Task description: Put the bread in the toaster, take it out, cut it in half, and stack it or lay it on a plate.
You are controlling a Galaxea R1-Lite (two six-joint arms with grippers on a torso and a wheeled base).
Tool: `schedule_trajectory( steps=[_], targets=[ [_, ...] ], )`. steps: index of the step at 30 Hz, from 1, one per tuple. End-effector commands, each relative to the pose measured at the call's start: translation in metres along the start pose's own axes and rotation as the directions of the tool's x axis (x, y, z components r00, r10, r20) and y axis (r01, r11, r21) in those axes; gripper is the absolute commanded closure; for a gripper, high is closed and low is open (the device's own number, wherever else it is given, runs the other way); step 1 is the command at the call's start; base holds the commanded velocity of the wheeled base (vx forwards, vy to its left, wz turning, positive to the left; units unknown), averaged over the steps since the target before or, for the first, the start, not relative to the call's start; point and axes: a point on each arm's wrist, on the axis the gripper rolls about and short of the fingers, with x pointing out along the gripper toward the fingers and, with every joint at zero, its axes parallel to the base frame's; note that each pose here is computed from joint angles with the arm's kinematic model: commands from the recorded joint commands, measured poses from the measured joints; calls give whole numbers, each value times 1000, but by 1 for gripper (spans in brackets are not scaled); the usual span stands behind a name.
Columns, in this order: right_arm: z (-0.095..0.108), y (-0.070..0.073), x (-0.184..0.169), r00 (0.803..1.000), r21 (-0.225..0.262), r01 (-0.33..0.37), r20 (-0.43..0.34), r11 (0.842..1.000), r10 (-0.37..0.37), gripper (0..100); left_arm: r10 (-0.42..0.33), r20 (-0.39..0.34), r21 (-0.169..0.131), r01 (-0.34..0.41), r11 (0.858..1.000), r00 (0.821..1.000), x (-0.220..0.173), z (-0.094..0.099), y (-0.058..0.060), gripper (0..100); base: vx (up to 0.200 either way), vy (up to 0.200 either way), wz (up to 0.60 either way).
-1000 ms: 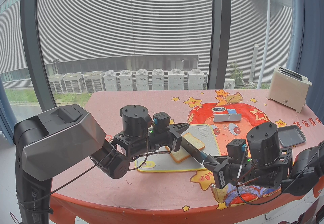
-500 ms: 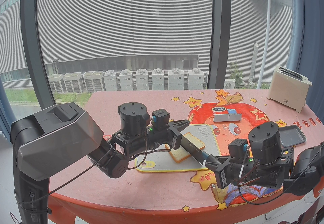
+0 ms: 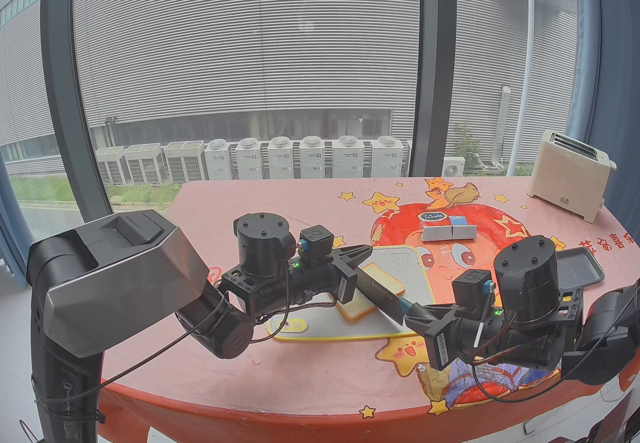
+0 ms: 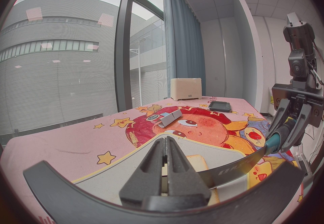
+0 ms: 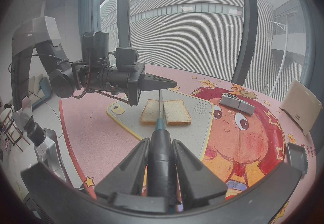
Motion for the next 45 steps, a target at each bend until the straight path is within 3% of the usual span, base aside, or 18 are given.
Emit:
schedule_trajectory(
  steps=[1,5,23,31,34,40,45],
  targets=[
    [-1,-1,1,1000,1,5,-9,1000,-5,100,-3,-26,-8,3,1000,1000,2,-8,0,100,0,0,0],
    [-6,0,9,999,-3,7,-32,1000,-7,100,-1,-18,-6,1,1000,1000,3,-6,1,100,0,0,0],
    [-6,5,16,999,-13,-9,-41,1000,9,100,16,93,22,-18,1000,996,-6,39,6,100,0,0,0],
    [-5,5,16,999,-10,-5,-38,1000,5,100,16,85,19,-17,1000,996,-7,37,5,100,0,0,0],
    [-4,3,13,1000,-5,0,-27,1000,0,100,13,63,14,-14,1000,998,-7,28,4,100,0,0,0],
    [2,-2,8,1000,8,11,-2,1000,-11,100,19,90,21,-21,1000,996,-10,39,6,100,0,0,0],
    [2,-5,8,1000,13,19,0,1000,-19,100,47,106,21,-50,999,993,-21,47,15,100,0,0,0]
  ],
)
